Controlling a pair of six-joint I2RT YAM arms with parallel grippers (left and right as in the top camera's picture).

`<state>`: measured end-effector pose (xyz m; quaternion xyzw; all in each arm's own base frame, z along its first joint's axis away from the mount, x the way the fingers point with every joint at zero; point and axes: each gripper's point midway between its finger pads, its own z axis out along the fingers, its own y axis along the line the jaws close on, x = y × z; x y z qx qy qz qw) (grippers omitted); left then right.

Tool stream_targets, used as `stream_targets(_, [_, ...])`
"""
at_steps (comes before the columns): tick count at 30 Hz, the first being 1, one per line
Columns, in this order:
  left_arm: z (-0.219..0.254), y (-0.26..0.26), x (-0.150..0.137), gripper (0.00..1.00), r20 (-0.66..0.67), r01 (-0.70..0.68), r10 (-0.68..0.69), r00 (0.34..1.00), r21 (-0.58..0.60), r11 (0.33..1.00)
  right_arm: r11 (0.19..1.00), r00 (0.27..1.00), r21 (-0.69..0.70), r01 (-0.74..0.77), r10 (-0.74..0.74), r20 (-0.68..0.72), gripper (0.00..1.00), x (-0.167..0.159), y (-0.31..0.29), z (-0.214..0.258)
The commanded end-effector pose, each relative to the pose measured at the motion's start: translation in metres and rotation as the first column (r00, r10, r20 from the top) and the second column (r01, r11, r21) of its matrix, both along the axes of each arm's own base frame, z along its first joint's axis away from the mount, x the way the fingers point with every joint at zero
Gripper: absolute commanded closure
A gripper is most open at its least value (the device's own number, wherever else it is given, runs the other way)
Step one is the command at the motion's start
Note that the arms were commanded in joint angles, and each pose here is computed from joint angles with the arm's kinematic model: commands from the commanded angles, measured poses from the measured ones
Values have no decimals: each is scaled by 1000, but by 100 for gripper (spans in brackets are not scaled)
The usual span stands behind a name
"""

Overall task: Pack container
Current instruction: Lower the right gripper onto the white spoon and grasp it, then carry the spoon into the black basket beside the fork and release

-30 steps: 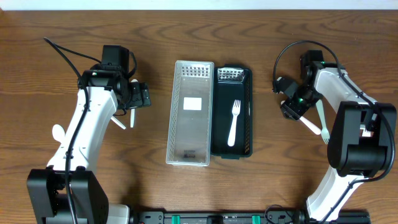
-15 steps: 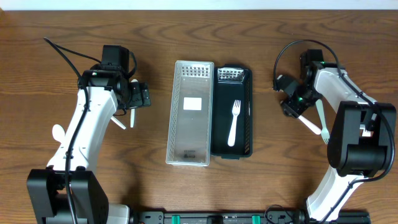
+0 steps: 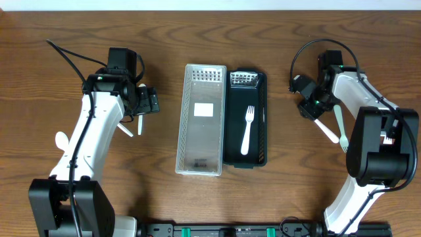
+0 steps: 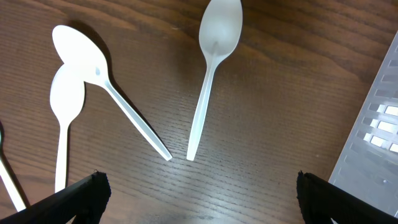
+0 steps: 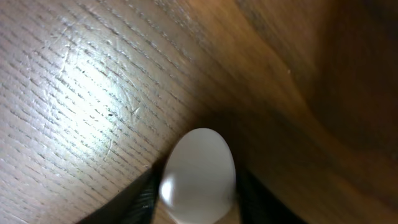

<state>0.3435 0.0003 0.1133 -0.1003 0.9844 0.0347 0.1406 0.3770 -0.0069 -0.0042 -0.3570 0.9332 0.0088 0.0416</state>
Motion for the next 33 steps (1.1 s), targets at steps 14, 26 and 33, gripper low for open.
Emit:
stream_targets(14, [4, 2, 4, 2, 9, 3, -4, 1000, 10, 1000, 998, 998, 38, 44, -43, -36, 89, -4, 10, -7])
stream_targets(26, [5, 2, 4, 2, 9, 3, -3, 1000, 10, 1000, 944, 902, 159, 288, -324, 286, 99, 83, 44, 168])
stream_targets(33, [4, 2, 4, 2, 9, 3, -3, 1000, 10, 1000, 805, 781, 395, 442, -562, 272, 98, 90, 127, 239])
